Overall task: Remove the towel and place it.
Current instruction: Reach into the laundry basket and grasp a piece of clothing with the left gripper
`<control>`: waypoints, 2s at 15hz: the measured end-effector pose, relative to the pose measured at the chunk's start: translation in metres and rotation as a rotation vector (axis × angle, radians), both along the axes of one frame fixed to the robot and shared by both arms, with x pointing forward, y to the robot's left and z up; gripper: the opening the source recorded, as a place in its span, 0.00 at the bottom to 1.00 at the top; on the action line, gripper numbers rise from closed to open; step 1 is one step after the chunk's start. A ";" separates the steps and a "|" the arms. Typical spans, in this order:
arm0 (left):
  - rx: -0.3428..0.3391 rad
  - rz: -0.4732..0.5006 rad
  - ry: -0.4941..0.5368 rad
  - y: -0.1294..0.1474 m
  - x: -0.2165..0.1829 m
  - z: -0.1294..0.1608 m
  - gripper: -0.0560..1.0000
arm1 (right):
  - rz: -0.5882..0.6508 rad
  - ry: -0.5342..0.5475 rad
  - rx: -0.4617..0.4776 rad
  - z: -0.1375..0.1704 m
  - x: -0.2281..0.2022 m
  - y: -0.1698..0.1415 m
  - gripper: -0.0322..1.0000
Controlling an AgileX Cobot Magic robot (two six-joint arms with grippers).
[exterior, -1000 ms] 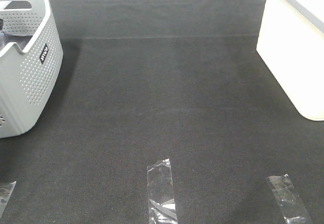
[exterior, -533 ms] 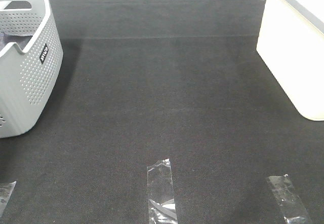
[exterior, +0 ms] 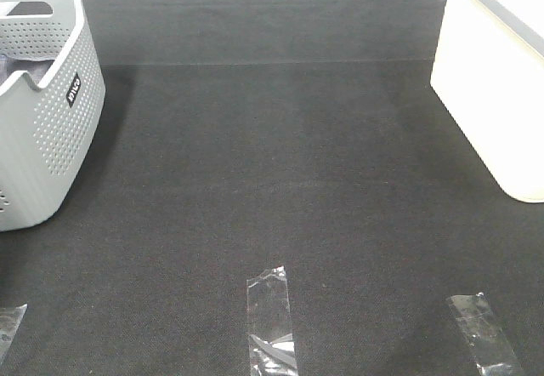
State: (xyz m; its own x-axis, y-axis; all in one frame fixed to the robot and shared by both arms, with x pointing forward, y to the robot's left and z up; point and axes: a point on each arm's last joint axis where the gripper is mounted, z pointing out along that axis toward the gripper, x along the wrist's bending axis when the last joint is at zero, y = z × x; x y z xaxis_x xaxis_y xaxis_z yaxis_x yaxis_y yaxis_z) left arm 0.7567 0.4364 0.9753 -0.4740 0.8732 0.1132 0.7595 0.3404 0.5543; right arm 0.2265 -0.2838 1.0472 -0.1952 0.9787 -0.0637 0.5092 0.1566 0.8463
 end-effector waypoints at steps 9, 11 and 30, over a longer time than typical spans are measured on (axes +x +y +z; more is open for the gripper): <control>0.056 -0.066 0.001 -0.009 0.008 0.003 0.50 | 0.000 0.000 0.000 0.000 0.000 0.000 0.51; 0.082 -0.090 -0.011 -0.024 0.012 0.016 0.50 | 0.000 0.001 0.000 0.000 0.000 0.000 0.51; 0.154 -0.177 0.073 -0.064 0.028 -0.011 0.05 | -0.002 0.001 -0.002 0.000 0.000 0.000 0.51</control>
State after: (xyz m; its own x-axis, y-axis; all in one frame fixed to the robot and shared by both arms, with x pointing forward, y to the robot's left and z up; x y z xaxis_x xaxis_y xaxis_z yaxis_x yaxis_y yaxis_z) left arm 0.7845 0.3720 0.9648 -0.3004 0.9119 0.2797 0.8400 0.1140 0.5304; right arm 0.2267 -0.2840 1.0471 -0.1936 0.9789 -0.0658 0.5104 0.1578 0.8453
